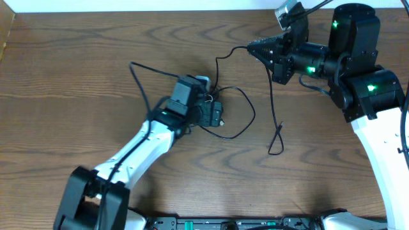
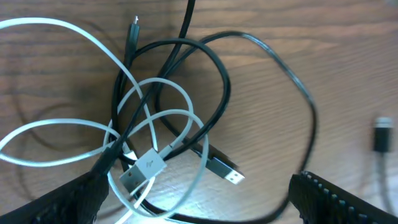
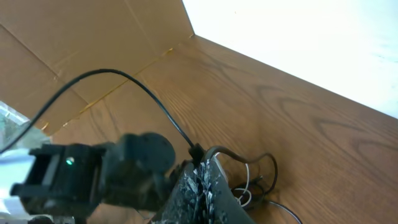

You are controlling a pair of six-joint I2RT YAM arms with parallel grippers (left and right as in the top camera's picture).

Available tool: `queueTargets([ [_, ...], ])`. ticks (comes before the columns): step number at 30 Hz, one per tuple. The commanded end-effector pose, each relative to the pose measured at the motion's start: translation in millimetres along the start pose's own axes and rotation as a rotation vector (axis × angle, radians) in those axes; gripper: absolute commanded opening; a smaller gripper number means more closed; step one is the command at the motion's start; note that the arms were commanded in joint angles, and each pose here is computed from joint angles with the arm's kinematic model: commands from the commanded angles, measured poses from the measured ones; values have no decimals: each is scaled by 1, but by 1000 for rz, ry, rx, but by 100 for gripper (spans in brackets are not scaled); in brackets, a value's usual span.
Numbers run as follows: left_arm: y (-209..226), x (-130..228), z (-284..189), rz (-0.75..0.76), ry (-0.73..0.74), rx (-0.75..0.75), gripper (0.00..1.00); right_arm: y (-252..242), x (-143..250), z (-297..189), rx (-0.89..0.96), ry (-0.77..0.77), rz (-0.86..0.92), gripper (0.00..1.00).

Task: Untangle cables

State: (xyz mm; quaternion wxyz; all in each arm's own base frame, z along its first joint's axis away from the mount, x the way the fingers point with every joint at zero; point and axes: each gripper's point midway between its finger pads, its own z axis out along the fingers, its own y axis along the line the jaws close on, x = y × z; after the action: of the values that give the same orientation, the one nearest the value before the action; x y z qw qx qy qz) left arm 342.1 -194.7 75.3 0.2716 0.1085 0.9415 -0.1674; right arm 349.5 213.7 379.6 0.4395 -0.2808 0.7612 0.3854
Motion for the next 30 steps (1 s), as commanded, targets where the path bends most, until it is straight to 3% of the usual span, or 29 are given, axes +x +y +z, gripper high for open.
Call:
queueTargets([
  [1,25,8,14,44,5,-168,98,6,-6,-4,-6,-13,-6,1],
  [5,31,13,24,42,22,-189,98,6,-6,-4,-6,-13,-6,1],
  [9,36,13,25,44,20,-220,58,6,-6,-4,-6,-13,-6,1],
  [15,46,10,23,30,5,-265,51,6,-5,-4,-6,-12,-5,1],
  [16,48,10,22,19,3,-270,47,6,-5,-4,-6,-12,-6,1],
  [17,54,9,21,-15,1,-280,33,6,-5,-4,-6,-12,-6,1],
  [20,69,9,19,-93,2,-304,27,6,-5,-4,-6,-12,-6,1],
  [24,100,15,11,-250,15,-359,8,6,-5,-4,-6,-12,-6,1],
  [30,122,20,5,-368,20,-394,8,6,-5,-4,-6,-12,-6,1],
])
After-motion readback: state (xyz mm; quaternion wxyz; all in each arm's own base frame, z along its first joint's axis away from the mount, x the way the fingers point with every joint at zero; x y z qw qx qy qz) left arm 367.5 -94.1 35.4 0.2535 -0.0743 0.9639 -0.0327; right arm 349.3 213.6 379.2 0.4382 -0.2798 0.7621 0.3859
